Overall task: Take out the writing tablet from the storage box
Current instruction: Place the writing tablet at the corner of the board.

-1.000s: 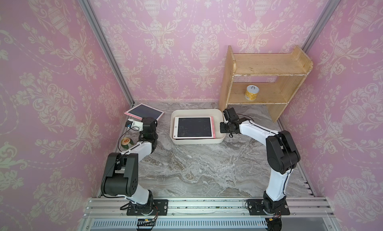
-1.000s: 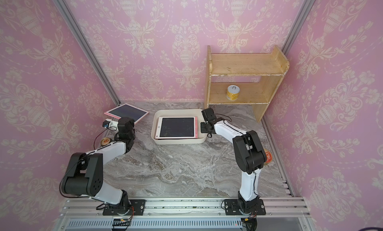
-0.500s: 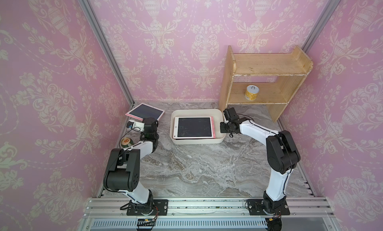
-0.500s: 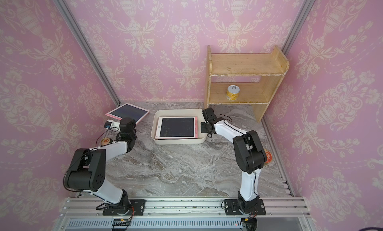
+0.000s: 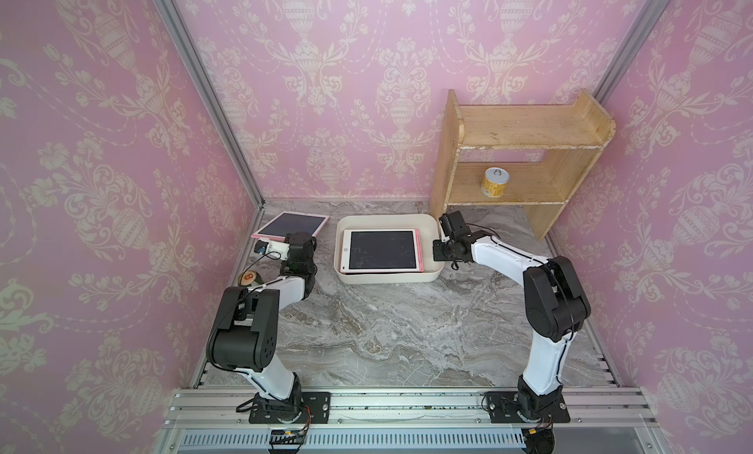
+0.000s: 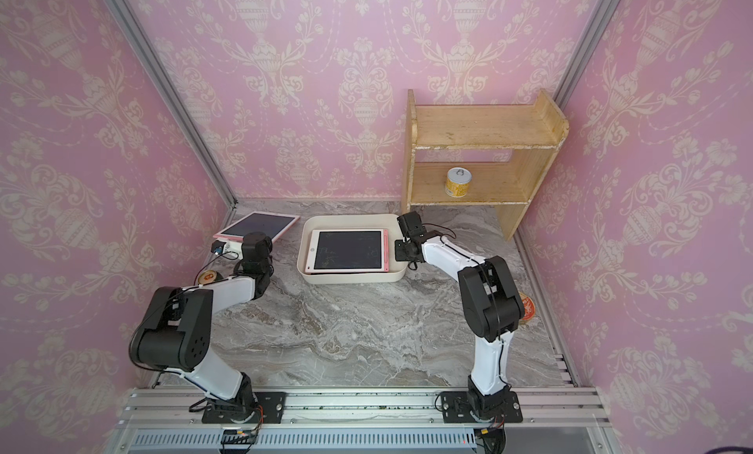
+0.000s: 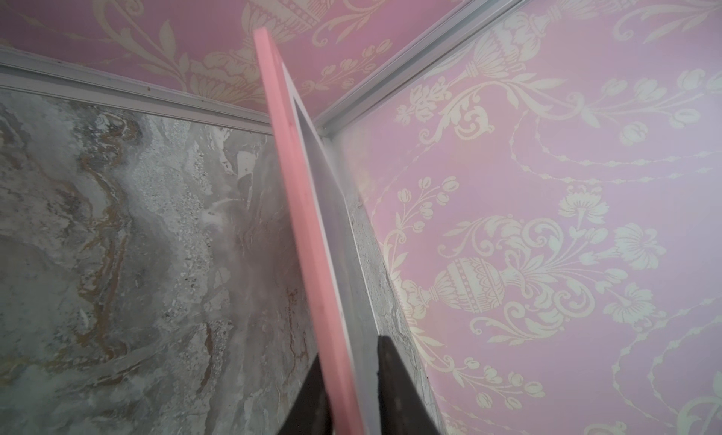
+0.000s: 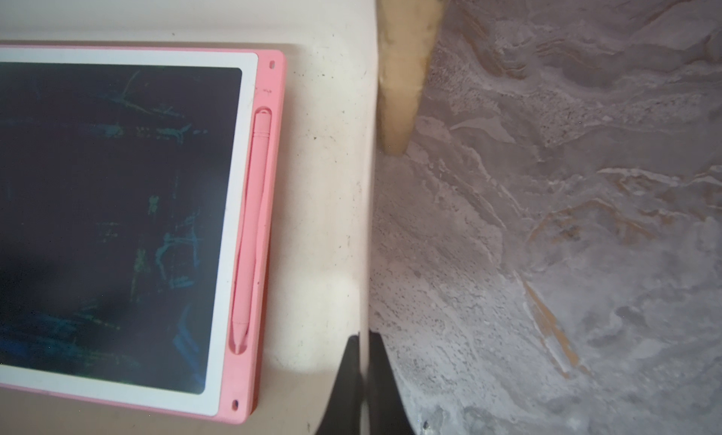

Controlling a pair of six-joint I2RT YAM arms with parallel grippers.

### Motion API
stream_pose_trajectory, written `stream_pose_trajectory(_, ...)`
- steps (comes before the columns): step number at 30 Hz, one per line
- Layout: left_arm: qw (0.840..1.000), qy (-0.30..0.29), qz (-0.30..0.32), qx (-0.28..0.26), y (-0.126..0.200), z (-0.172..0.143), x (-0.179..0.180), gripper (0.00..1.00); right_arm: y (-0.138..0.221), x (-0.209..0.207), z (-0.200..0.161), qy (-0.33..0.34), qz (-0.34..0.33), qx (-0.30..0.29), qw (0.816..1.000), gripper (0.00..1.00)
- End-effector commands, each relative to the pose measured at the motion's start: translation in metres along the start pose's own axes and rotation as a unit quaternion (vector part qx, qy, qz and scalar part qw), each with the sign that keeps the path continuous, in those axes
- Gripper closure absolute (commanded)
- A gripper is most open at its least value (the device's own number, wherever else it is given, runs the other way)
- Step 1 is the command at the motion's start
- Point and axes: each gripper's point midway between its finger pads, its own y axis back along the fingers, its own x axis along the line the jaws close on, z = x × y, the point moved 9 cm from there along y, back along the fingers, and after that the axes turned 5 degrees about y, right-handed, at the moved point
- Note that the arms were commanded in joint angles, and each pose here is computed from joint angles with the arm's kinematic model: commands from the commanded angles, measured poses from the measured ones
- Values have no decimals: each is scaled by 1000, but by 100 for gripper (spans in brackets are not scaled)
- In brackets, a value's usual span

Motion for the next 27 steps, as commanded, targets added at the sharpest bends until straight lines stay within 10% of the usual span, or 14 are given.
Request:
stream_pose_trajectory(1, 1000, 15, 3, -13, -2, -1, -6, 76, 8, -15, 7, -13, -27, -4, 1000, 100)
stream_pose_trajectory(27, 998, -10, 65, 0, 3, -14, 9, 44, 8, -17, 7, -18, -25, -4, 1000, 100)
